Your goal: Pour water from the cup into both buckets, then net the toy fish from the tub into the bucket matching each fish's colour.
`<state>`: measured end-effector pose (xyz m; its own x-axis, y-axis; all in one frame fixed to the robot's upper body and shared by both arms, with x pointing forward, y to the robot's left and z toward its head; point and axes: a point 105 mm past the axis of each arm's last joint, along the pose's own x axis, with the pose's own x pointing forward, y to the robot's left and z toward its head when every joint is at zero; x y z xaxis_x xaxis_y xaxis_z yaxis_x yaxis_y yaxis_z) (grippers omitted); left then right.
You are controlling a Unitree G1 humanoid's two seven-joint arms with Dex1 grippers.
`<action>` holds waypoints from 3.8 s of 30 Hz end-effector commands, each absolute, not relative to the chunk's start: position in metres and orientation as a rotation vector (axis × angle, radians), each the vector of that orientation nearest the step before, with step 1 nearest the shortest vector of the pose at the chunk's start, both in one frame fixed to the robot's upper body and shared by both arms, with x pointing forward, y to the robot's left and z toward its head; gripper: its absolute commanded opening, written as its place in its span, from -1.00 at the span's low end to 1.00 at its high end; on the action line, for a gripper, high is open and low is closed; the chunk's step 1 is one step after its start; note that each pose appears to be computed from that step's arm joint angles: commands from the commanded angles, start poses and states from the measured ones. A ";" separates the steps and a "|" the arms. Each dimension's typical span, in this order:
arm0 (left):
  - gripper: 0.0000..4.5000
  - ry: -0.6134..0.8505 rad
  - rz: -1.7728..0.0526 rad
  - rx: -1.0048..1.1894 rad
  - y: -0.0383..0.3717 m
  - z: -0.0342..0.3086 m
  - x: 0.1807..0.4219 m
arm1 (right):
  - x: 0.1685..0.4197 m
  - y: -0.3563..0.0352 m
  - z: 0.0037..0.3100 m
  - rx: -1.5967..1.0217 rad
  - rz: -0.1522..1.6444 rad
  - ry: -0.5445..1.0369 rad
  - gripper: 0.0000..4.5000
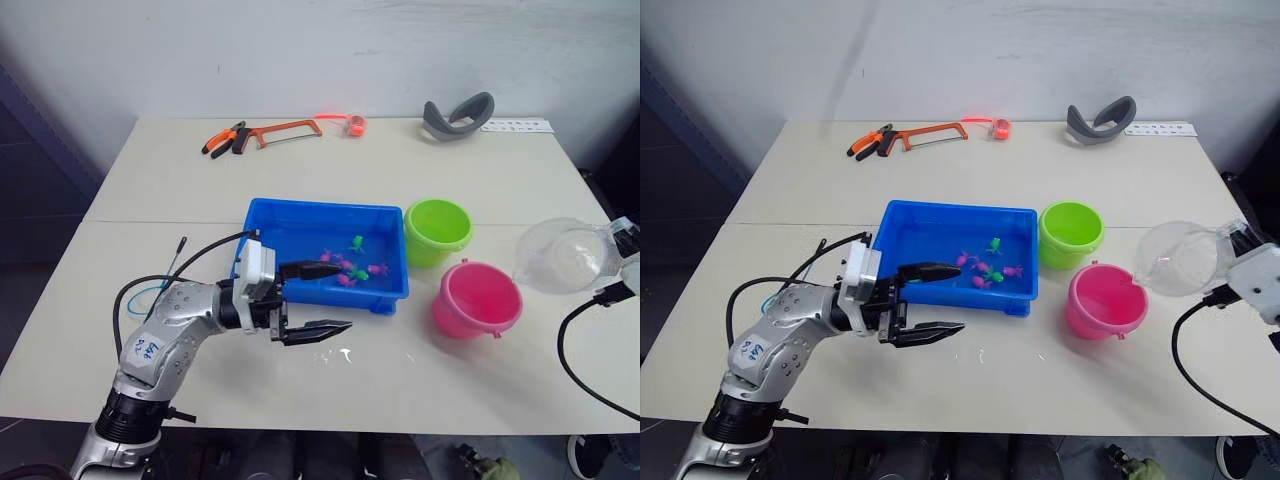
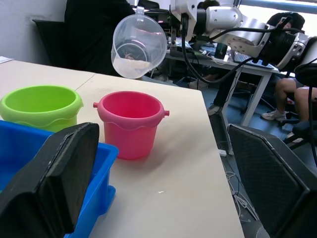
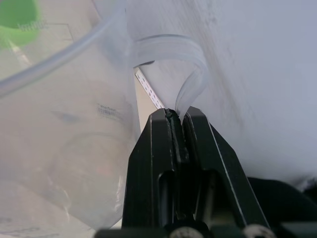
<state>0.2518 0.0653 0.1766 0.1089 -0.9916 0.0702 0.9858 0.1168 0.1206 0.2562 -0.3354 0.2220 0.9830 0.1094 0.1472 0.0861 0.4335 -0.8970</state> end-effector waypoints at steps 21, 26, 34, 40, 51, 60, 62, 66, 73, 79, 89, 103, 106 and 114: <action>1.00 -0.199 -1.459 0.057 0.063 0.186 0.250 | 0.258 -0.320 0.235 -1.420 -0.046 -0.349 -0.96; 1.00 -0.199 -1.454 0.058 0.063 0.186 0.250 | 0.257 -0.322 0.231 -1.426 -0.048 -0.352 -0.96; 1.00 -0.197 -1.449 0.057 0.064 0.186 0.250 | 0.256 -0.337 0.223 -1.291 -0.091 -0.320 -0.96; 1.00 -0.190 -1.428 0.047 0.069 0.185 0.251 | 0.254 -0.360 0.217 -0.930 -0.147 -0.283 -0.96; 1.00 -0.181 -1.282 -0.047 0.094 0.199 0.274 | 0.264 -0.363 0.234 -0.353 -0.094 -0.317 -0.96; 1.00 -0.259 -1.154 -0.003 0.110 0.236 0.309 | 0.317 -0.354 0.267 -0.476 -0.098 -0.258 -0.96; 1.00 -0.267 -1.145 0.018 0.107 0.241 0.316 | 0.330 -0.352 0.271 -0.529 -0.095 -0.250 -0.96; 1.00 -0.272 -1.133 0.039 0.099 0.244 0.326 | 0.351 -0.349 0.273 -0.639 -0.103 -0.237 -0.96; 1.00 -0.275 -1.106 0.060 0.091 0.242 0.331 | 0.371 -0.341 0.274 -0.758 -0.105 -0.264 -0.96; 1.00 -0.264 -1.107 0.072 0.088 0.236 0.330 | 0.381 -0.318 0.273 -0.915 -0.062 -0.321 -0.96; 1.00 -0.287 -1.111 0.103 0.088 0.235 0.326 | 0.386 -0.294 0.275 -1.162 -0.004 -0.406 -0.96; 1.00 -0.309 -1.165 0.095 0.078 0.240 0.321 | 0.389 -0.276 0.281 -1.453 0.003 -0.517 -0.96; 1.00 -0.307 -1.169 0.090 0.077 0.239 0.320 | 0.389 -0.275 0.279 -1.520 0.001 -0.536 -0.96; 1.00 -0.301 -1.164 0.081 0.079 0.235 0.321 | 0.391 -0.269 0.277 -1.646 0.020 -0.595 -0.96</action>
